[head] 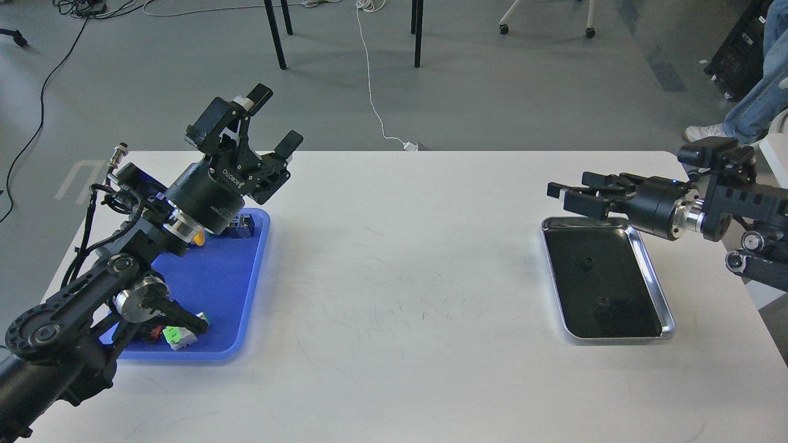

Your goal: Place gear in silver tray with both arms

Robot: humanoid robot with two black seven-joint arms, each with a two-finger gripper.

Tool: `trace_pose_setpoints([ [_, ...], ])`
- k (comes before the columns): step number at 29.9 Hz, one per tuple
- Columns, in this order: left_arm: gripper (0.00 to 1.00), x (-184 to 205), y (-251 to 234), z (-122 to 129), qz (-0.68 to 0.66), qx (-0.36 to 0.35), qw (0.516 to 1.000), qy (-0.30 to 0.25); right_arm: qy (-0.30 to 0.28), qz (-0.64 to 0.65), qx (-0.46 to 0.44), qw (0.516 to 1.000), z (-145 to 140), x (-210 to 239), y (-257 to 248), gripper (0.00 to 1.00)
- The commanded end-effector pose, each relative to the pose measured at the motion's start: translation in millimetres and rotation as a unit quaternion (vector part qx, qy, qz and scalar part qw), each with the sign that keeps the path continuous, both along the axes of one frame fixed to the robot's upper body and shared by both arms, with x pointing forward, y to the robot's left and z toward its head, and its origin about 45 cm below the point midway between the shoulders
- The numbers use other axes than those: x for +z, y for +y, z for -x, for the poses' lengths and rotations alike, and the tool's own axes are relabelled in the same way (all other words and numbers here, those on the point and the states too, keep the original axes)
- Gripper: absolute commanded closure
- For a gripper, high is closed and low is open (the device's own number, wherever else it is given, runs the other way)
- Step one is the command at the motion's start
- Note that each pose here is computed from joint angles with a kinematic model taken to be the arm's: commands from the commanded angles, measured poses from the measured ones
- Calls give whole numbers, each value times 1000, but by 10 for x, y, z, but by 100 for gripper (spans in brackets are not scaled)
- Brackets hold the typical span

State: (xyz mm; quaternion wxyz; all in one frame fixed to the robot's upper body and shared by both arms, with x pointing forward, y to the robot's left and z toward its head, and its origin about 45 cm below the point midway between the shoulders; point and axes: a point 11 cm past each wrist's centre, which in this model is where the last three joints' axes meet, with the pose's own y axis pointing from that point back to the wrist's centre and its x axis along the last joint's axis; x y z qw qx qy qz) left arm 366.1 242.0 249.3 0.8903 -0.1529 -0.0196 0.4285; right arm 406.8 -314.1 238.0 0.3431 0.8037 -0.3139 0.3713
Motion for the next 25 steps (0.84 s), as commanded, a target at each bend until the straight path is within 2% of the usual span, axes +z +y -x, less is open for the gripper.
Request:
trace_pose_setpoints([
  [1,2,-45,3,18,2,4,1000,5,30,-180,-89,979,-209,147,295,3],
  [5,2,-47,13,18,4,7,1000,6,72,-358,-190,911,-373,271,360,3],
  [8,2,-64,-11,2,8,18,1000,7,102,-453,-226,856,-429,300,427,2],
  [11,2,-222,-52,-65,-17,43,997,57,147,-533,-222,803,-407,252,544,1],
  [15,2,-338,-2,-74,7,68,992,105,181,-581,-227,760,-301,-26,692,1],
  [18,2,-479,120,22,42,91,987,128,200,-585,-237,749,-192,-248,751,1],
  [25,2,-659,284,153,70,125,978,153,204,-552,-198,784,-73,-334,941,1],
])
